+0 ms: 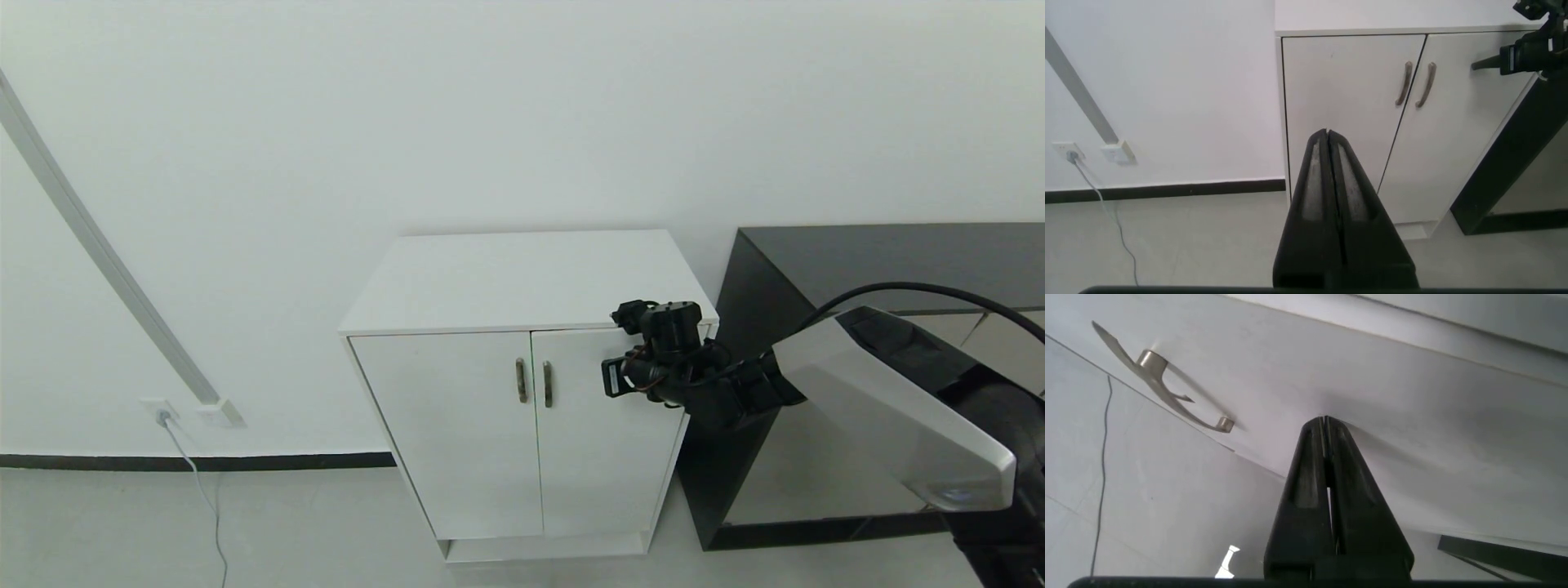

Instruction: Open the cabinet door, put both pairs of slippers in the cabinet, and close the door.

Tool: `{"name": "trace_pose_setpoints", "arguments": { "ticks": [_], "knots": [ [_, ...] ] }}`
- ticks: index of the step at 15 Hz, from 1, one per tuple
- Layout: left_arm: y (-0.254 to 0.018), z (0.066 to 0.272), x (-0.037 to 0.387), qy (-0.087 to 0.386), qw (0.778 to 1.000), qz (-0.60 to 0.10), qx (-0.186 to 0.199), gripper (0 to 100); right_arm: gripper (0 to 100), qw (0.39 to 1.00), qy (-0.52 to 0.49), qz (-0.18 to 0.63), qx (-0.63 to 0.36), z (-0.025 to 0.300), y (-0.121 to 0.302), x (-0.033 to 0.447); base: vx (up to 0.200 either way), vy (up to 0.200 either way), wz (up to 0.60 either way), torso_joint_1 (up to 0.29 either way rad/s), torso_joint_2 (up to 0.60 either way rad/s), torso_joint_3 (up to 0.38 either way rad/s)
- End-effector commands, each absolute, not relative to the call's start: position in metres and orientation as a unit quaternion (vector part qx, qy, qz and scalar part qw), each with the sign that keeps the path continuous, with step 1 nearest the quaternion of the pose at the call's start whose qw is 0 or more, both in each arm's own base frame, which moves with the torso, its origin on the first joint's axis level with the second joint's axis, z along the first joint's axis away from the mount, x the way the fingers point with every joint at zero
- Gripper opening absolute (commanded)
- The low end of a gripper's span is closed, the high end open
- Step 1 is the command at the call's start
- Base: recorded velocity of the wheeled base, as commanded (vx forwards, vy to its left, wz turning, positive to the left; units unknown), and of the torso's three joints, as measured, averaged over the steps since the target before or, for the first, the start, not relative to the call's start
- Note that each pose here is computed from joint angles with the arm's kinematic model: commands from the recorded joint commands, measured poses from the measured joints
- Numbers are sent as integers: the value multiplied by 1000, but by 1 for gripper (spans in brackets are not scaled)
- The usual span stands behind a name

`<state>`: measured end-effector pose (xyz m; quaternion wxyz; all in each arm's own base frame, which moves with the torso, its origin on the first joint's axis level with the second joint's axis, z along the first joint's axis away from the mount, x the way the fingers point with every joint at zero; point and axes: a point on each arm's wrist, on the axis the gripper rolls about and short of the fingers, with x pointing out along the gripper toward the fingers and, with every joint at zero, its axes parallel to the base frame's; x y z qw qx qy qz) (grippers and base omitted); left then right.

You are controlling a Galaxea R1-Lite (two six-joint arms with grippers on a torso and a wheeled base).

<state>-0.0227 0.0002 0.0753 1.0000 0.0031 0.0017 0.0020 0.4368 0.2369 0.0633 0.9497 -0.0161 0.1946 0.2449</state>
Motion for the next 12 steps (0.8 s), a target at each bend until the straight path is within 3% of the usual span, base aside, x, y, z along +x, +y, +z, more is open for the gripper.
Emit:
{"name": "trace_pose_setpoints", "arguments": {
  "ticks": [1,12],
  "knots": [
    [0,75,-23,2,1000,2,3,0,0,950,193,244,-15,64,236,438,0,0,0,0,0,0],
    [0,75,-23,2,1000,2,3,0,0,950,193,244,-15,65,239,442,0,0,0,0,0,0]
  ]
}}
